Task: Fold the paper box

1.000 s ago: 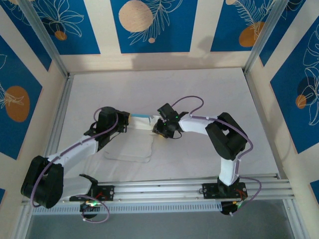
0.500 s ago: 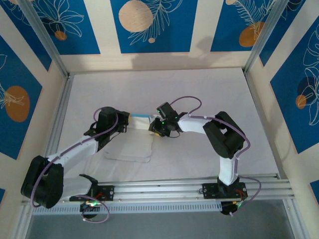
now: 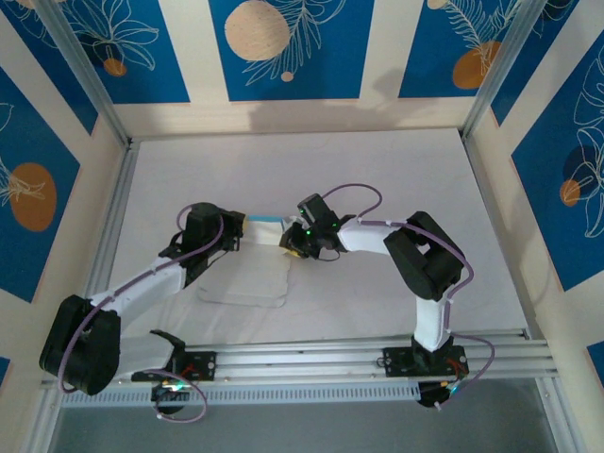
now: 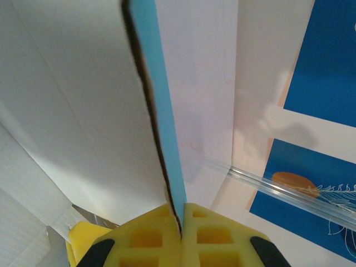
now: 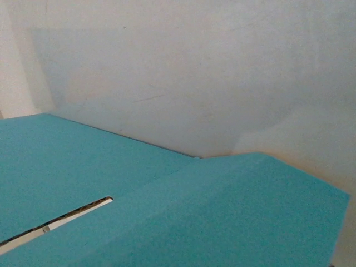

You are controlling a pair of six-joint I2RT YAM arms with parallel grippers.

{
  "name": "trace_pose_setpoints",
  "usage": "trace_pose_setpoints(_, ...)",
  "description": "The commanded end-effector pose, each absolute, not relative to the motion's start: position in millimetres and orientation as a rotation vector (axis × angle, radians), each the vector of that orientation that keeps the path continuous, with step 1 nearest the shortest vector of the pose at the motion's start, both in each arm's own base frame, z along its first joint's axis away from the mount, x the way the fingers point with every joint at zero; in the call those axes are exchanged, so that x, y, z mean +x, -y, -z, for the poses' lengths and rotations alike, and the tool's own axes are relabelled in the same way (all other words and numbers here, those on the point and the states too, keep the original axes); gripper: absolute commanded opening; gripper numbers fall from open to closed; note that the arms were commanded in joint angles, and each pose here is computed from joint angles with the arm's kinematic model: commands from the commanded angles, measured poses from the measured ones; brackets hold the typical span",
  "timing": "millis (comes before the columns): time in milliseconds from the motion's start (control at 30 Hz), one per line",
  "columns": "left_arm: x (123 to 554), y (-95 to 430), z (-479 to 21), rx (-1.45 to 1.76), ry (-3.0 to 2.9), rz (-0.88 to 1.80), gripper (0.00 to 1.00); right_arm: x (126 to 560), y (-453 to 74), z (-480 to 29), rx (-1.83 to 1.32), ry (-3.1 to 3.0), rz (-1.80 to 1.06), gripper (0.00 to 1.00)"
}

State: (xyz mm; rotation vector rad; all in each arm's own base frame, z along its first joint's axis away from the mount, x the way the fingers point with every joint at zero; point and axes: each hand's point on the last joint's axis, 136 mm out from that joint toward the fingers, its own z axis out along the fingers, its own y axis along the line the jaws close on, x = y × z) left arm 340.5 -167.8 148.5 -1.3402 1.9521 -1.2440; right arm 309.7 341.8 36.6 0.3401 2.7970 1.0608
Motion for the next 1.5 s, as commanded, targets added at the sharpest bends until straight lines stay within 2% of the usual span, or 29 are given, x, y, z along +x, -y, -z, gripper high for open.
trace_pose_setpoints(0,328,171,-129,-1.342,-2.032,1.205,0.00,309,-357,-61,0.265,-2.741,-1.161,0.27)
trace_pose_setpoints(300,328,171,-126,-1.342,-2.041,1.197,0.00,309,-358,-66,0.232,-2.733,-1.167,0.25)
trace_pose_setpoints(433,329,171,-127,-1.335,-2.042,1.194,0.00,309,-357,-72,0.216,-2.729,-1.161,0.29)
trace_pose_setpoints(700,329,170,-127,-1.332,-2.045,1.185,0.00,309,-355,-81,0.203,-2.711,-1.162,0.30)
trace_pose_setpoints(1467,328,170,-123,-1.338,-2.049,1.187,0.00,307,-373,-67,0.171,-2.756,-1.175,0.26)
